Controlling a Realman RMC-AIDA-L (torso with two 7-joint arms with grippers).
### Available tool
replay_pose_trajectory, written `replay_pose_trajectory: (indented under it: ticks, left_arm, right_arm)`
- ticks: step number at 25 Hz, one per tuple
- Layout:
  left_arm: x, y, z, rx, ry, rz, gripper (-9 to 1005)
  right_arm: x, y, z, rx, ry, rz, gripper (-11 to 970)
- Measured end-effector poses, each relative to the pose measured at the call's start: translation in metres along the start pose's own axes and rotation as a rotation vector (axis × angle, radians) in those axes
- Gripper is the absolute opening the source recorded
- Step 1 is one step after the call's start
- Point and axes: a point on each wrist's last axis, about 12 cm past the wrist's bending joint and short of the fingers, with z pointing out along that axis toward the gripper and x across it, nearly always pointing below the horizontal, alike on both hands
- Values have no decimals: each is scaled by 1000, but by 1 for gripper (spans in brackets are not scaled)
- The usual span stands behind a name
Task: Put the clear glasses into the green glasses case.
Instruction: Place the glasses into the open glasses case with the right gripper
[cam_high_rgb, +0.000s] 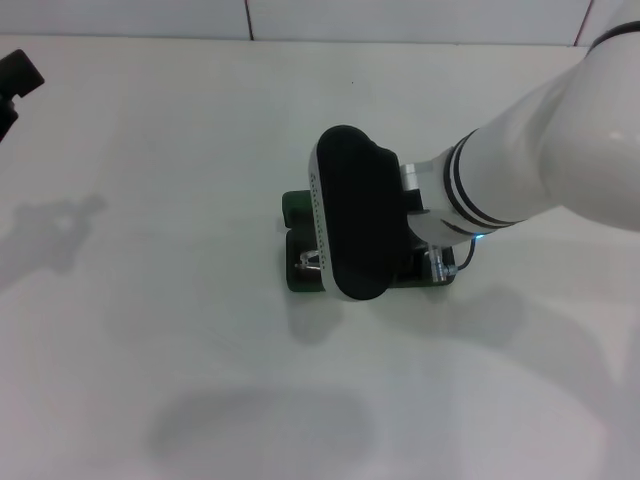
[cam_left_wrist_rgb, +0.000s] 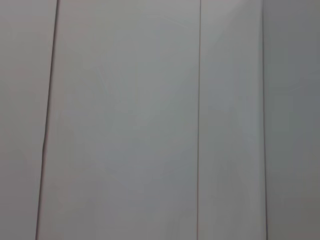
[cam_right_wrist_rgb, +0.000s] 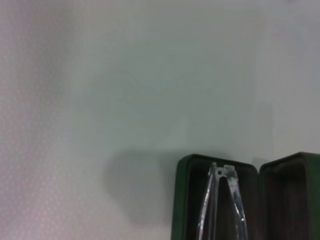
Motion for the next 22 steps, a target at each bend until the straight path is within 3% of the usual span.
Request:
replay_pose_trajectory:
  ticks: [22]
  left_arm:
    - [2,-2,-5,-8,6,-4,22]
  right_arm:
    - [-1,2,2,32,11,-11,108]
